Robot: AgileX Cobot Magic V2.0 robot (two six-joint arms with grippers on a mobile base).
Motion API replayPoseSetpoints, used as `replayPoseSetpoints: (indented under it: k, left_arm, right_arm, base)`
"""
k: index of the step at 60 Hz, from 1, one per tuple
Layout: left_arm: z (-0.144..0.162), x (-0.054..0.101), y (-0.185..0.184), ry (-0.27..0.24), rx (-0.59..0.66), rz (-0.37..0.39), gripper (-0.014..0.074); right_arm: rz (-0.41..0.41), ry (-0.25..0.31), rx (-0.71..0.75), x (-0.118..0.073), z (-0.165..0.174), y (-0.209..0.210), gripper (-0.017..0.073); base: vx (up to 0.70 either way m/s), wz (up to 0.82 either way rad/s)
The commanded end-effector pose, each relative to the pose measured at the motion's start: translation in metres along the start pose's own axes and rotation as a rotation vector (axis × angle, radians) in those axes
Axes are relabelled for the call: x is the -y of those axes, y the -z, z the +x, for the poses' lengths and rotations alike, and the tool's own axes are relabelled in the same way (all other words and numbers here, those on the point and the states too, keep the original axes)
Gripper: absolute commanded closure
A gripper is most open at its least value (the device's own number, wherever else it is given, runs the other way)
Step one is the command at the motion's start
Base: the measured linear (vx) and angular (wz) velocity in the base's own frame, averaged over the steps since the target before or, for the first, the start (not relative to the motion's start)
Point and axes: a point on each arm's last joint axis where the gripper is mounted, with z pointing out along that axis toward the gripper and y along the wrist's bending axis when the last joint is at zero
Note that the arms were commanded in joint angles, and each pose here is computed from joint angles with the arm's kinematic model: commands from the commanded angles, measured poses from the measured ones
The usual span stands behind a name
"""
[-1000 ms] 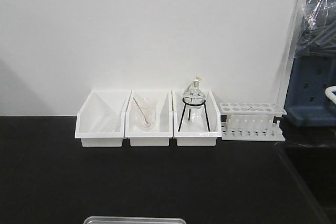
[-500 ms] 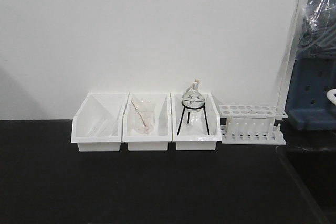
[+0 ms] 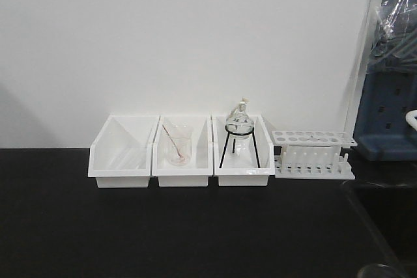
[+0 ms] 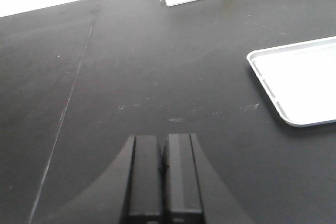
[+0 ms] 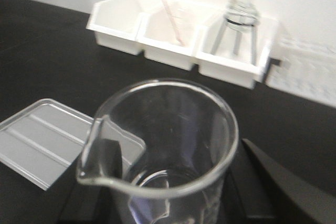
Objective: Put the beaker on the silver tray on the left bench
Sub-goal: 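Lower the held beaker with the right gripper onto the silver tray, then open the right gripper to release the beaker on the silver tray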
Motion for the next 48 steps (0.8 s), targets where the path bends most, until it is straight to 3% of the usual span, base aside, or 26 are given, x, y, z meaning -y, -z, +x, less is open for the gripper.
replayPoseSetpoints:
  k: [1,3,9,17,21,31,48]
  left_arm:
    - [-0.002,0.001,-0.002,0.001,0.070,0.003,0.0592]
    - [-0.002,0.001,-0.002,0.001,0.070,0.003,0.0592]
    - [-0.002,0.001,-0.002,0.001,0.070,0.003,0.0592]
    - [-0.002,0.001,-0.002,0.001,0.070,0.003,0.0592]
    - [-0.002,0.001,-0.002,0.001,0.070,0.003,0.0592]
    - [-0.002,0.001,-0.002,0.001,0.070,0.003,0.0592]
    - [-0.002,0.001,-0.002,0.001,0.070,0.003,0.0592]
  right_arm:
    - [-0.181,0.086,0.161,-0.017,-0.019,-0.027,0.0567]
    - [-0.264,0.081,0.189,-0.025,-0.018,-0.042,0.0566]
    - [-0.397,0.031,0.186,-0.037,-0.006,-0.081,0.0566]
    - [-0.502,0.035,0.160,-0.047,0.016,-0.136,0.0566]
    - [-0.541,-0.003,0.149,-0.051,0.030,-0.166,0.0566]
    - [-0.599,-0.040,0.141,-0.057,0.055,-0.217,0.0566]
    - [-0.568,0.018,0.070,-0.057,0.067,-0.254,0.0566]
  base:
    - [0.00,0.00]
    - [0.00,0.00]
    - [0.00,0.00]
    - [0.00,0.00]
    - [0.00,0.00]
    - [0.00,0.00]
    - [0.00,0.00]
